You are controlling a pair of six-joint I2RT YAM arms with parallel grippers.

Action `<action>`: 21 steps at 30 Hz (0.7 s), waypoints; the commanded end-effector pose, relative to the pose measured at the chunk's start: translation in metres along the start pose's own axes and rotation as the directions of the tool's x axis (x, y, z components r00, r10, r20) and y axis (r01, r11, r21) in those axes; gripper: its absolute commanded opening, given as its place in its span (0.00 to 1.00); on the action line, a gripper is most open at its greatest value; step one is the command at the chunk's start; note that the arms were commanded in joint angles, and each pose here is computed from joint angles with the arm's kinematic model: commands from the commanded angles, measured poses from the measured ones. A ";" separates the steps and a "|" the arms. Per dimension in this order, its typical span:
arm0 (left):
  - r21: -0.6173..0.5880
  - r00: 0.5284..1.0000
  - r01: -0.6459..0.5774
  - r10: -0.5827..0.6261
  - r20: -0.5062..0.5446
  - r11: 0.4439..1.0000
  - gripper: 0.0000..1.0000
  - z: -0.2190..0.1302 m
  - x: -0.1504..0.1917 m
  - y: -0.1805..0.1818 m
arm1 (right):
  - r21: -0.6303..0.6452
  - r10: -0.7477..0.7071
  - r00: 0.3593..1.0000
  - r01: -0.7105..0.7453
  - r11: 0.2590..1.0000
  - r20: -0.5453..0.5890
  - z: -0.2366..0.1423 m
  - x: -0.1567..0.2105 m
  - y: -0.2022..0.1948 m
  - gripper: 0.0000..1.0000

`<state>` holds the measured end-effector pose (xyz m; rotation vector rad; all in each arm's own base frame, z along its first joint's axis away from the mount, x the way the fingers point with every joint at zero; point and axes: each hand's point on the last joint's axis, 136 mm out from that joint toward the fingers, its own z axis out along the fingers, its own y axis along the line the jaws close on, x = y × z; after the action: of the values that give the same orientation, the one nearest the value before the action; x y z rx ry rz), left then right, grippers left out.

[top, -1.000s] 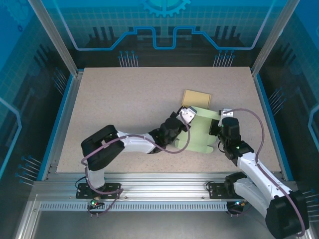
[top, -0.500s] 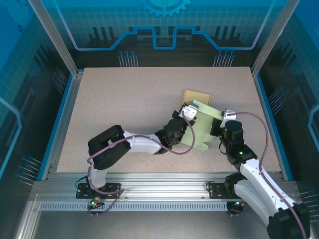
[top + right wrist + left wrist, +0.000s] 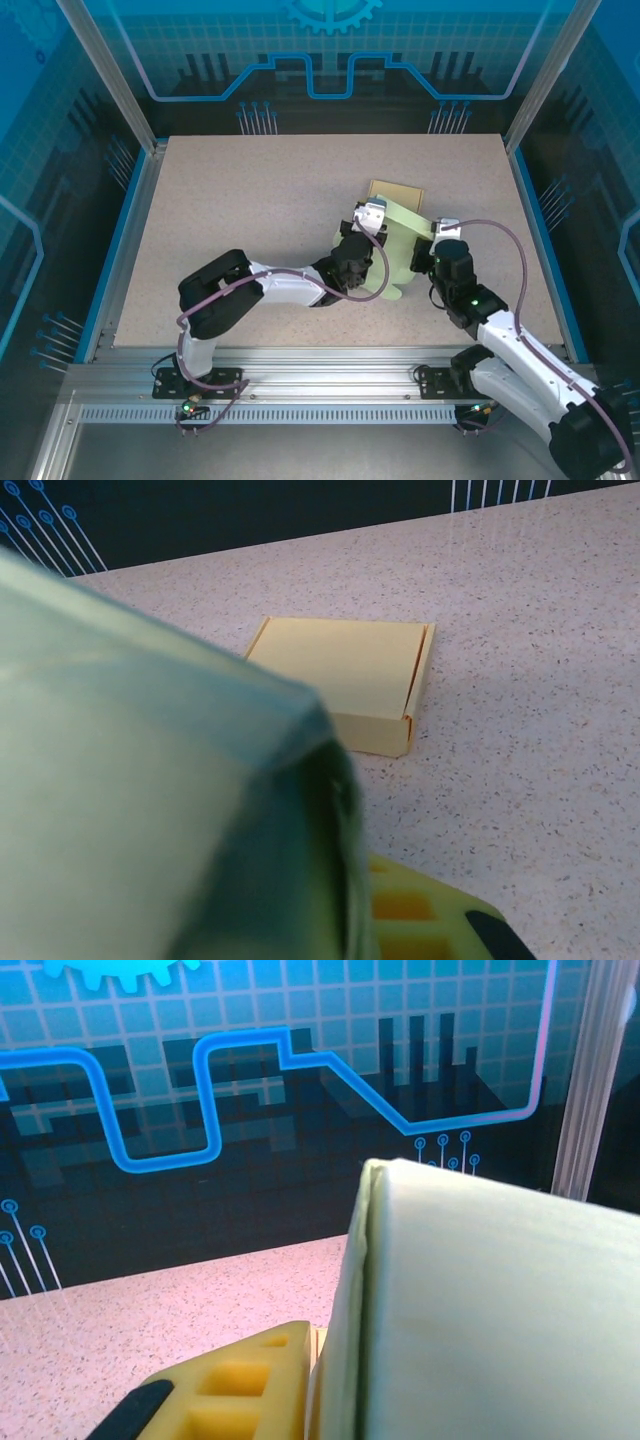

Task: Fold the paper box

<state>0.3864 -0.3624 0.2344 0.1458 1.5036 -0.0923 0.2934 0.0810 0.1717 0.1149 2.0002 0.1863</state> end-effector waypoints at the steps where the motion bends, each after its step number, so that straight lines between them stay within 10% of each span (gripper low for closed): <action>1: -0.244 0.979 0.198 -0.181 0.092 0.949 0.10 0.014 -0.029 0.083 | 0.077 0.028 1.000 -0.028 0.997 -0.007 -0.008 0.002 -0.003 0.00; 21: 0.129 0.946 0.260 -0.226 -0.231 0.957 0.41 -0.038 0.022 0.109 | 0.114 0.050 0.949 -0.015 0.993 -0.310 0.008 0.038 0.057 0.00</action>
<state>0.3649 -0.2677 0.2022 0.1640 1.7494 -0.3845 0.2939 0.1583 0.1573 0.1313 2.2568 0.2228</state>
